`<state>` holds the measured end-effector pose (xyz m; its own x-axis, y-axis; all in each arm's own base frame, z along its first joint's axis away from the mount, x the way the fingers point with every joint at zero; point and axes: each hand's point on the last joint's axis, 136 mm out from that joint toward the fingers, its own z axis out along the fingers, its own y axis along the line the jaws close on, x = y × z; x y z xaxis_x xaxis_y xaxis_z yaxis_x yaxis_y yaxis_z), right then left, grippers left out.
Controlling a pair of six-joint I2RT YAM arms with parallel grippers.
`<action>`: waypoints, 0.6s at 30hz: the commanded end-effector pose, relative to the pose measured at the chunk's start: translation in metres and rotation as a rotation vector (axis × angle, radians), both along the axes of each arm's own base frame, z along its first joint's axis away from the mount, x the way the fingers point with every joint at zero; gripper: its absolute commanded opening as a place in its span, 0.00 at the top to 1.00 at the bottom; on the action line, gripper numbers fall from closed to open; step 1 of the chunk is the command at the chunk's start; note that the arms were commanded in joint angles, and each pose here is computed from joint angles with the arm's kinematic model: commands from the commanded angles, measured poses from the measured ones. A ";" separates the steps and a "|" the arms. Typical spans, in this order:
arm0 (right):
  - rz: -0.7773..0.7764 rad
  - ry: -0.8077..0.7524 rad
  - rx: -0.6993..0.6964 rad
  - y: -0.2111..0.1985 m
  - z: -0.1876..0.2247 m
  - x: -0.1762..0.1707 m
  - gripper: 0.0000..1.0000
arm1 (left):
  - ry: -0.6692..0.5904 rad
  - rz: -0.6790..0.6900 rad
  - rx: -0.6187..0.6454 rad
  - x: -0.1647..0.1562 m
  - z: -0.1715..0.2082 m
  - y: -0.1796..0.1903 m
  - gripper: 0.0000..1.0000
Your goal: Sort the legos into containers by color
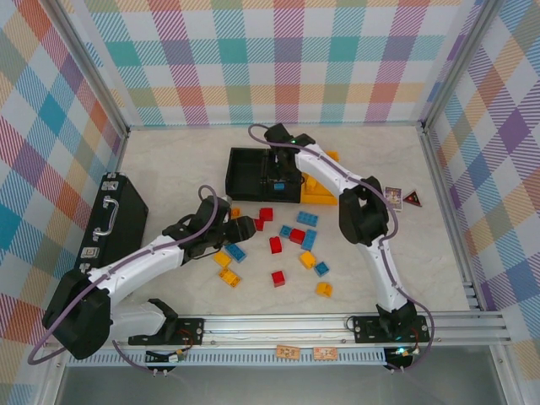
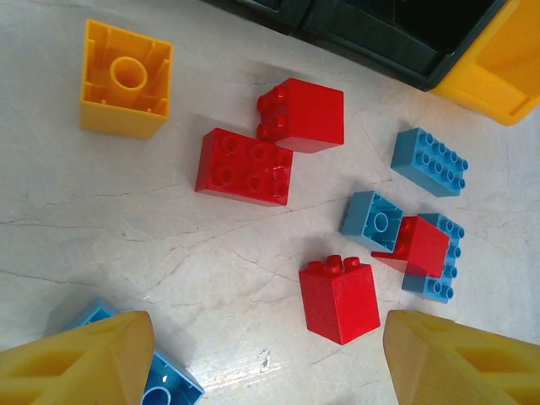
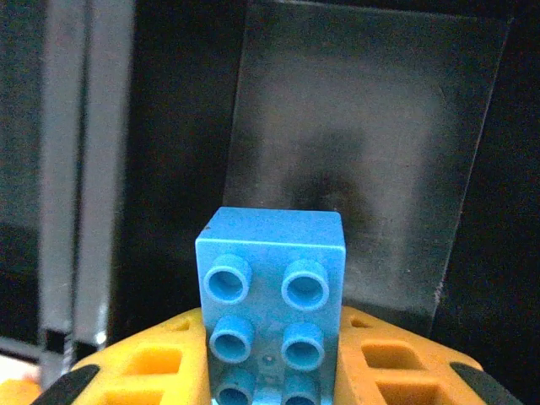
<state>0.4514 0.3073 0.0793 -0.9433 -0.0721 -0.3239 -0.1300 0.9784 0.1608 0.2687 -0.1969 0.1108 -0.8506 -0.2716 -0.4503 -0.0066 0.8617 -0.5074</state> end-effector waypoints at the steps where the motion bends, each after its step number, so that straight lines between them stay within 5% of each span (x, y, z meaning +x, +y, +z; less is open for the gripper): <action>1: 0.002 0.014 -0.034 -0.003 0.000 -0.003 0.73 | 0.012 0.035 0.024 -0.005 -0.004 0.013 0.28; 13: 0.019 -0.039 0.000 -0.002 0.031 -0.004 0.52 | 0.021 0.068 0.054 -0.002 -0.002 0.020 0.27; 18: 0.028 -0.082 0.027 -0.006 0.056 -0.011 0.50 | 0.028 0.069 0.063 0.000 -0.002 0.020 0.27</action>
<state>0.4435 0.3004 0.0862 -0.9450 -0.0827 -0.3165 -0.1343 0.9803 0.1449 0.2639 -0.1814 0.1024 -0.8510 -0.2795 -0.4446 -0.0534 0.8883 -0.4562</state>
